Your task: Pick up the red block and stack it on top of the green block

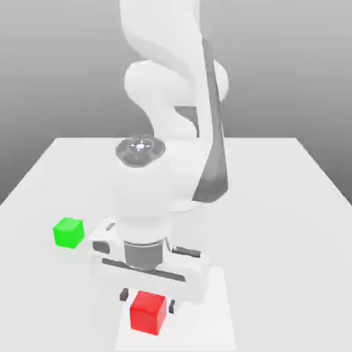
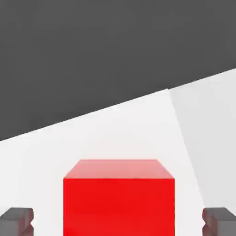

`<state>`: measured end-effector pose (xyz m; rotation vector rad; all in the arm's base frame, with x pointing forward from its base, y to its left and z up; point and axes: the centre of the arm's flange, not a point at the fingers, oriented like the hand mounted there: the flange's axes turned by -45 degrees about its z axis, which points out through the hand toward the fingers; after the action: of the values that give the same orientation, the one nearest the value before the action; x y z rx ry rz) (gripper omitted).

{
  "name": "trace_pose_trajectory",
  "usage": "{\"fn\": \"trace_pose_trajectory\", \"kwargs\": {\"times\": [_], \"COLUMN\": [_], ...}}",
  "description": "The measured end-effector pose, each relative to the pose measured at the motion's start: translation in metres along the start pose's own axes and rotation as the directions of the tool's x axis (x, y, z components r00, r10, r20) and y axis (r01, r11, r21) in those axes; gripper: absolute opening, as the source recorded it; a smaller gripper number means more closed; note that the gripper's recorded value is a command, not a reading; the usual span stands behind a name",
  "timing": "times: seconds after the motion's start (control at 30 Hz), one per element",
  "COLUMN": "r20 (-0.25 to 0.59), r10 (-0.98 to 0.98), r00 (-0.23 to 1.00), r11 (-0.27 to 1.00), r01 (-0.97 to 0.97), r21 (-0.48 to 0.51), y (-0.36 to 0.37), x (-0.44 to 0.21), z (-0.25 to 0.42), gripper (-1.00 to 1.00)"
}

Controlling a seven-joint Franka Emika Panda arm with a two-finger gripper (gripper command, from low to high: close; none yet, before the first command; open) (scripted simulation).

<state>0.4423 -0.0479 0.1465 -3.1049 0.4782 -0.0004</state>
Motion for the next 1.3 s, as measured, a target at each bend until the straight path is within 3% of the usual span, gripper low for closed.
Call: {"fn": "trace_pose_trajectory", "kwargs": {"times": [0.2,0.37,0.47,0.7,0.97,1.23,1.27,1.3], "r20": [0.0,0.0,-0.01,-0.038,-0.006,0.005,0.003,0.003], "r10": [0.0,0.001,0.174,0.638,0.945,0.958,0.958,0.957], "r00": [1.0,1.0,0.985,0.769,0.327,0.285,0.288,0.291], "r11": [1.0,1.0,0.984,0.767,0.327,0.285,0.288,0.291], "r01": [0.0,-0.001,-0.174,-0.639,-0.945,-0.958,-0.958,-0.957], "r21": [0.0,0.0,-0.027,-0.051,-0.003,0.007,0.004,0.004], "y": [0.0,0.0,0.056,0.191,0.271,0.275,0.274,0.273], "x": [0.0,0.0,-0.007,-0.067,-0.166,-0.172,-0.173,-0.172], "z": [-0.001,-0.053,-0.073,-0.097,-0.099,-0.046,-0.038,-0.038], "gripper": [-1.0,-1.0,-1.0,-1.0,-1.0,-1.0,1.0,1.0]}}
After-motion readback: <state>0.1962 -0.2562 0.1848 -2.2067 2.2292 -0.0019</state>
